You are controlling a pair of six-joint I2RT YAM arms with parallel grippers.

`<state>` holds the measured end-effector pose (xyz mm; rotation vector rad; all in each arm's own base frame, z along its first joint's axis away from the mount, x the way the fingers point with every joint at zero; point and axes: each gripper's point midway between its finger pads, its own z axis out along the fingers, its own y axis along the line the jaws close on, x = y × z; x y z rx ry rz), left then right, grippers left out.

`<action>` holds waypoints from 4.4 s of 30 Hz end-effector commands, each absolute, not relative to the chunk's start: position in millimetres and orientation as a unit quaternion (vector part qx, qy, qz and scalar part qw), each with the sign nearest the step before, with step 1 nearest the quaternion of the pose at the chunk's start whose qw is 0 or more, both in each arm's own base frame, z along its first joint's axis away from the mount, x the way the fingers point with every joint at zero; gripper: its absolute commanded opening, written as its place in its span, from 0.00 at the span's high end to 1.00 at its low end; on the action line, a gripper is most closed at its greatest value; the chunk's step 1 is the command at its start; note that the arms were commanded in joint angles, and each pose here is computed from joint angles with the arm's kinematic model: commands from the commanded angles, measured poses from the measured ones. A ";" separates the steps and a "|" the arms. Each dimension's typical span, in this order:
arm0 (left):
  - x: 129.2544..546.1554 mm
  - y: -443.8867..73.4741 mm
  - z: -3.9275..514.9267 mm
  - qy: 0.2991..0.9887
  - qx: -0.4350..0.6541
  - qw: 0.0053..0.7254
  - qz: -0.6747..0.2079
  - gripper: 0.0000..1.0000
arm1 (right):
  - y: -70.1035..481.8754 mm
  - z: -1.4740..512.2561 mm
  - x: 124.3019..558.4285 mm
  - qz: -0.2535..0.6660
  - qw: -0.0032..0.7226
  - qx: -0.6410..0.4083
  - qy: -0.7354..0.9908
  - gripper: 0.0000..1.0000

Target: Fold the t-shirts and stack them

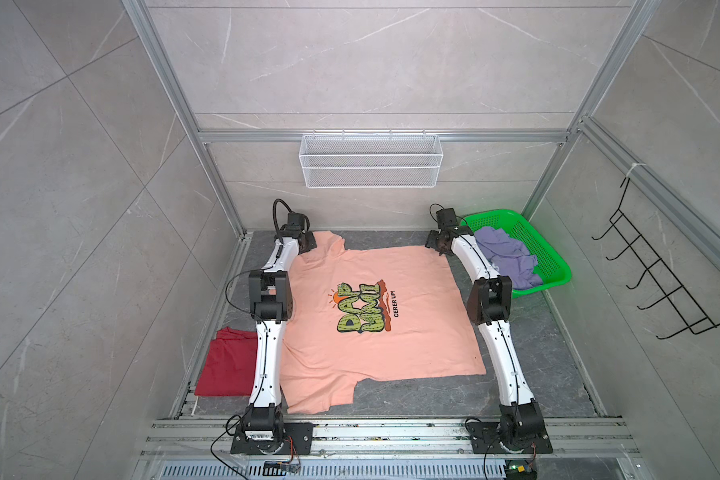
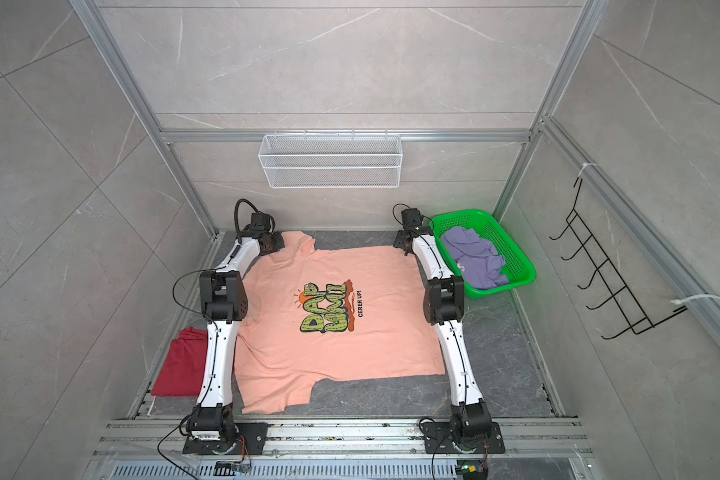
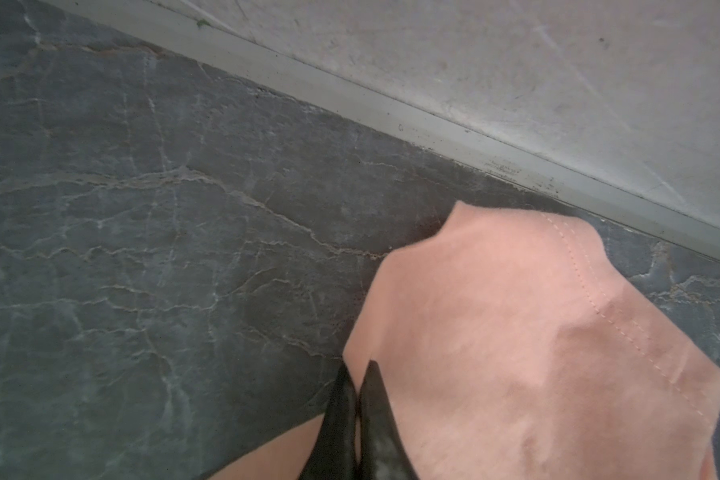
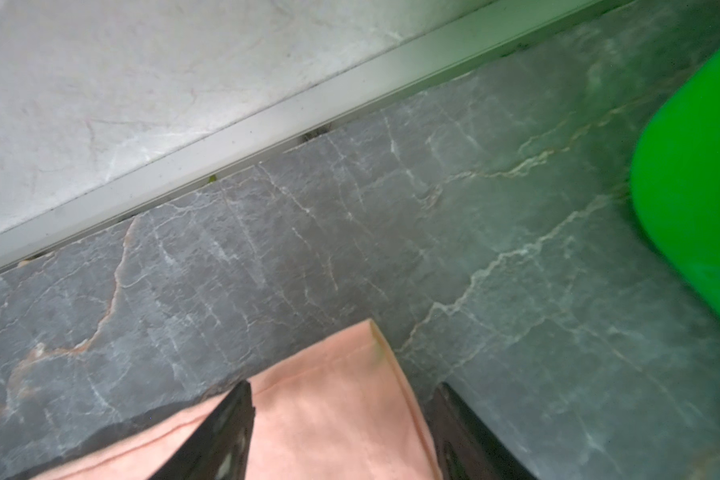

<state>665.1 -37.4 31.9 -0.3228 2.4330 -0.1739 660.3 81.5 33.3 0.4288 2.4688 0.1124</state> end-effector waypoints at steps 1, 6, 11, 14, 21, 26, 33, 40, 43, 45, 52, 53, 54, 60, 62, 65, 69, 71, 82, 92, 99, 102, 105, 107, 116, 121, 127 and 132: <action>655.0 -37.5 45.5 0.937 -0.115 0.323 -0.067 1.00 | 90.1 15.1 656.3 0.064 0.288 0.156 0.943 0.35; 653.2 -40.4 47.4 0.937 -0.109 0.324 -0.074 1.00 | 94.8 11.5 657.0 0.086 0.282 0.163 0.942 0.57; 652.9 -40.6 48.7 0.937 -0.104 0.326 -0.074 1.00 | 86.8 9.5 655.4 0.078 0.279 0.177 0.941 0.78; 654.1 -40.2 49.6 0.936 -0.103 0.329 -0.074 1.00 | 81.1 15.8 655.7 0.061 0.287 0.177 0.940 0.86; 661.9 -34.3 57.1 0.928 -0.105 0.351 -0.066 1.00 | 73.3 58.3 669.0 0.032 0.346 0.131 0.929 0.96; 670.9 -27.0 77.5 0.914 -0.108 0.385 -0.070 1.00 | 69.8 89.1 673.9 0.012 0.383 0.091 0.919 1.00; 671.6 -21.6 137.8 0.884 -0.113 0.441 -0.107 1.00 | 64.8 131.3 668.0 -0.006 0.413 0.063 0.909 1.00; 647.2 -11.7 185.2 0.871 -0.103 0.473 -0.084 1.00 | 61.7 141.3 651.4 -0.011 0.414 0.050 0.909 1.00; 627.8 -8.4 190.1 0.871 -0.105 0.475 -0.073 1.00 | 58.9 139.9 640.1 -0.014 0.411 0.044 0.911 1.00; 612.3 -6.0 189.8 0.872 -0.108 0.472 -0.067 1.00 | 56.6 137.4 631.2 -0.013 0.407 0.041 0.913 1.00; 552.4 -1.0 175.0 0.878 -0.131 0.456 -0.061 1.00 | 52.2 125.4 594.5 -0.003 0.396 0.028 0.918 1.00; 545.2 0.4 171.7 0.878 -0.136 0.455 -0.060 1.00 | 51.1 123.2 589.2 -0.004 0.394 0.027 0.919 1.00; 536.9 1.2 170.0 0.878 -0.140 0.455 -0.057 1.00 | 50.0 121.3 583.7 -0.005 0.394 0.027 0.919 1.00; 495.1 1.9 147.8 0.883 -0.158 0.437 -0.057 1.00 | 42.8 107.1 557.6 -0.001 0.384 0.029 0.923 1.00; 482.9 -0.6 138.2 0.888 -0.162 0.427 -0.057 1.00 | 43.8 99.7 551.9 0.003 0.377 0.027 0.926 1.00; 465.8 -8.2 123.7 0.895 -0.164 0.413 -0.052 1.00 | 46.1 89.4 545.7 0.012 0.367 0.026 0.930 1.00; 446.3 -11.8 107.9 0.901 -0.168 0.398 -0.027 1.00 | 46.8 80.1 539.4 0.014 0.357 0.027 0.934 1.00; 438.6 -10.9 99.4 0.903 -0.178 0.389 -0.026 1.00 | 45.8 77.4 536.9 0.011 0.353 0.026 0.935 1.00; 435.6 -5.3 85.4 0.911 -0.197 0.362 -0.006 1.00 | 43.8 70.1 532.1 0.004 0.341 0.024 0.940 1.00; 426.4 -0.3 112.4 0.896 -0.210 0.390 -0.007 1.00 | 40.7 89.1 537.2 0.006 0.362 0.034 0.931 1.00; 414.5 -2.4 89.6 0.908 -0.220 0.356 -0.007 1.00 | 39.4 71.9 530.2 0.003 0.343 0.035 0.939 1.00; 411.9 -5.0 77.9 0.913 -0.221 0.342 -0.008 1.00 | 38.9 66.2 525.8 0.000 0.333 0.031 0.942 1.00; 410.2 -5.2 70.5 0.917 -0.223 0.331 -0.003 1.00 | 38.0 61.3 522.0 -0.003 0.326 0.030 0.945 1.00; 409.7 -5.6 66.4 0.919 -0.224 0.325 -0.001 1.00 | 37.2 57.1 519.6 -0.005 0.321 0.031 0.947 1.00; 399.9 -1.2 52.8 0.923 -0.239 0.302 0.019 1.00 | 30.7 55.2 508.4 -0.020 0.318 0.042 0.947 0.80; 392.6 5.1 54.7 0.921 -0.245 0.302 0.034 1.00 | 29.6 80.9 496.6 -0.012 0.339 0.051 0.939 0.68; 392.2 1.3 51.2 0.924 -0.240 0.295 0.026 1.00 | 43.7 113.5 483.8 0.052 0.364 0.090 0.926 0.65; 391.6 -1.0 54.7 0.923 -0.238 0.302 0.017 0.89 | 71.7 133.7 489.0 0.138 0.367 0.106 0.914 0.64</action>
